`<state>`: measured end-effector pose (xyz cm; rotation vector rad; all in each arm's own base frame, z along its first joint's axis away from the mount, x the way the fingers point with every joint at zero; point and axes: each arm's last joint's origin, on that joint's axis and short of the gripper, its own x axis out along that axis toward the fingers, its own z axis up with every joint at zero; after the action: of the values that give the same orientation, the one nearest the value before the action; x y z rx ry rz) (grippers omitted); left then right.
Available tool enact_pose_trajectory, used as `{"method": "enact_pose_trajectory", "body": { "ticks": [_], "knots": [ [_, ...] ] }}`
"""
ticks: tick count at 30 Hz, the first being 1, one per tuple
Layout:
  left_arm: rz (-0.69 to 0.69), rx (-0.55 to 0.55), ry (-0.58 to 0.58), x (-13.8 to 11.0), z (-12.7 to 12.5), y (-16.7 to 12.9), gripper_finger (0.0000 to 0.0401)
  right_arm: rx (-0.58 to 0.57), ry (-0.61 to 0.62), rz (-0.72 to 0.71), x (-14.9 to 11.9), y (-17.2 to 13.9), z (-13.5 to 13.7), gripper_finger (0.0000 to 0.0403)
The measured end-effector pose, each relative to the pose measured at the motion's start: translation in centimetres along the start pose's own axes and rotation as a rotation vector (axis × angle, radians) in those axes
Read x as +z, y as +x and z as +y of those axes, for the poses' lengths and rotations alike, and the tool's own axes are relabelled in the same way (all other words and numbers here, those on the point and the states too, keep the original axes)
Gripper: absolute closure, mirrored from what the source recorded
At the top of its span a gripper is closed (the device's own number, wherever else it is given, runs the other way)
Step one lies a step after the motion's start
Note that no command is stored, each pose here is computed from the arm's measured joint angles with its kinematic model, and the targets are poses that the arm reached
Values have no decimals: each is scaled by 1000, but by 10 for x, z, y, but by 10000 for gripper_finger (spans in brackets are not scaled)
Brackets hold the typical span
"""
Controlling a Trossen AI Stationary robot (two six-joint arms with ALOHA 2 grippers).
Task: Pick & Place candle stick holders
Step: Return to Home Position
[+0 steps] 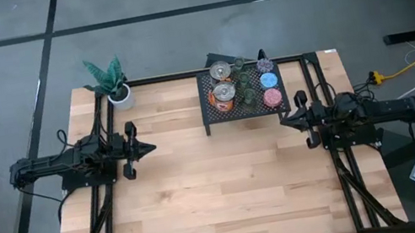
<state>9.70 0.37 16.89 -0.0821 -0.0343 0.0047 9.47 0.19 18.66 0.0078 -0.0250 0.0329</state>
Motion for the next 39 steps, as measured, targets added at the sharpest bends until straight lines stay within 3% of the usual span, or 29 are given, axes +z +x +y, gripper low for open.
{"method": "enact_pose_trajectory", "body": {
  "ticks": [19,24,28,32,39],
  "knots": [
    [0,0,0,0,0,0,400,-1,13,121,-13,-3,0,397],
    [0,0,0,0,0,0,400,27,-61,-75,-12,2,1,397],
    [0,0,0,0,0,0,400,52,-76,-87,-10,1,3,397],
    [0,0,0,0,0,0,400,61,-123,-8,-18,2,3,397],
    [0,0,0,0,0,0,400,-8,-156,8,-19,2,0,397]
  ]
}}
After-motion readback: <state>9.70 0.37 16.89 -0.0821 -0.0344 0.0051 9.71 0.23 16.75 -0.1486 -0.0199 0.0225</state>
